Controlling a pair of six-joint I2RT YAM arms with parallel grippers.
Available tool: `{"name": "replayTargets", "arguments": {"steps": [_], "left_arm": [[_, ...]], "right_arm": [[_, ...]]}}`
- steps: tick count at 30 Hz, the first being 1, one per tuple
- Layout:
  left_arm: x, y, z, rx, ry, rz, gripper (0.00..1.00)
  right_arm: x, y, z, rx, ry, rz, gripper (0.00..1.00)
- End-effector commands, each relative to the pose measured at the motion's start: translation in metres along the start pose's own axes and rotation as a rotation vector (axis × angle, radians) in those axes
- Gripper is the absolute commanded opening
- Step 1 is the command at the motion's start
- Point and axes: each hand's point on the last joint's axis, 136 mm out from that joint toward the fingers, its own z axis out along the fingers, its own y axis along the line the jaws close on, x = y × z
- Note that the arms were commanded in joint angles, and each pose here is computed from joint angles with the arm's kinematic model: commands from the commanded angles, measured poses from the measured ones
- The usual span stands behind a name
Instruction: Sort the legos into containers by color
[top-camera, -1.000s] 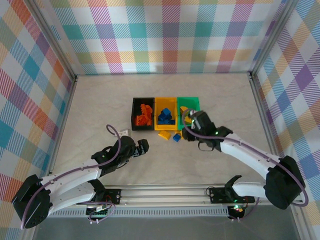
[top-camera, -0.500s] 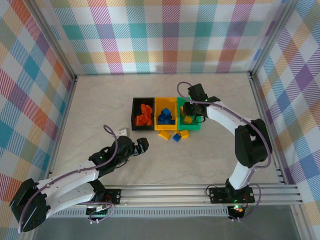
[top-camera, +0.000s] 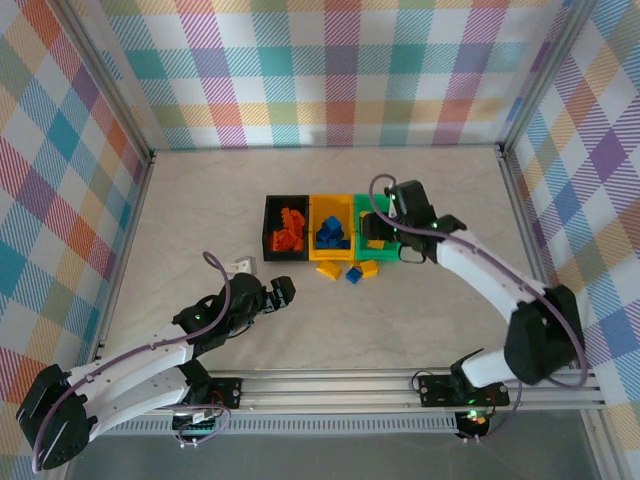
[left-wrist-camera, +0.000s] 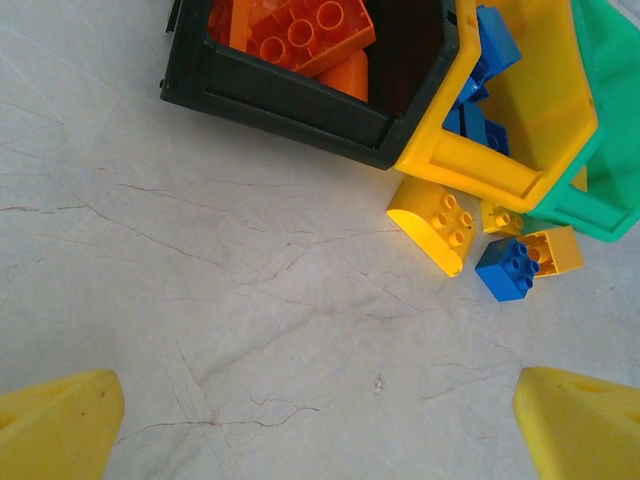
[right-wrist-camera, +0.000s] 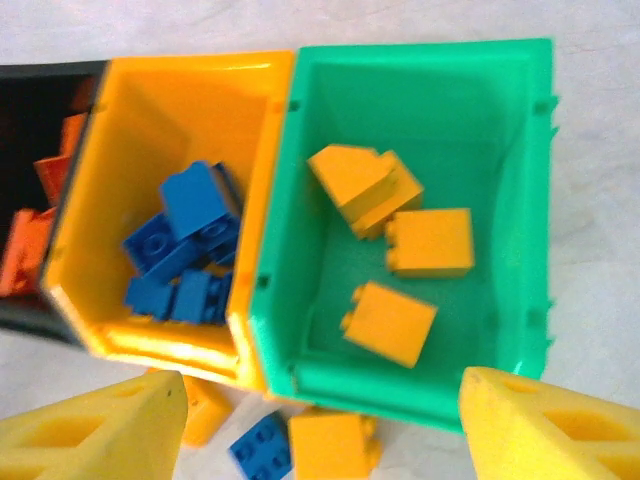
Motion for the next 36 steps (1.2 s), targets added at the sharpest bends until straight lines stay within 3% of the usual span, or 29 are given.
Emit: {"name": "replayTargets", "arguments": {"steps": [1, 8, 22, 36], "left_arm": [[-0.008, -0.004, -0.002, 0.009, -0.023, -0.017, 1.00], [-0.006, -0.001, 0.000, -0.003, -0.015, -0.018, 1.00], [-0.004, 0.005, 0.001, -0.025, -0.013, -0.028, 1.00], [-0.003, 0.007, 0.003, -0.024, -0.007, -0.028, 1.00]], "right_arm": [[0.036, 0.003, 0.001, -0.043, 0.032, 0.045, 0.73], [0.082, 0.003, 0.028, -0.101, 0.090, 0.055, 0.78], [0.093, -0.001, 0.077, -0.051, 0.169, 0.019, 0.77], [0.101, -0.008, 0.075, -0.026, 0.184, 0.004, 0.45]]}}
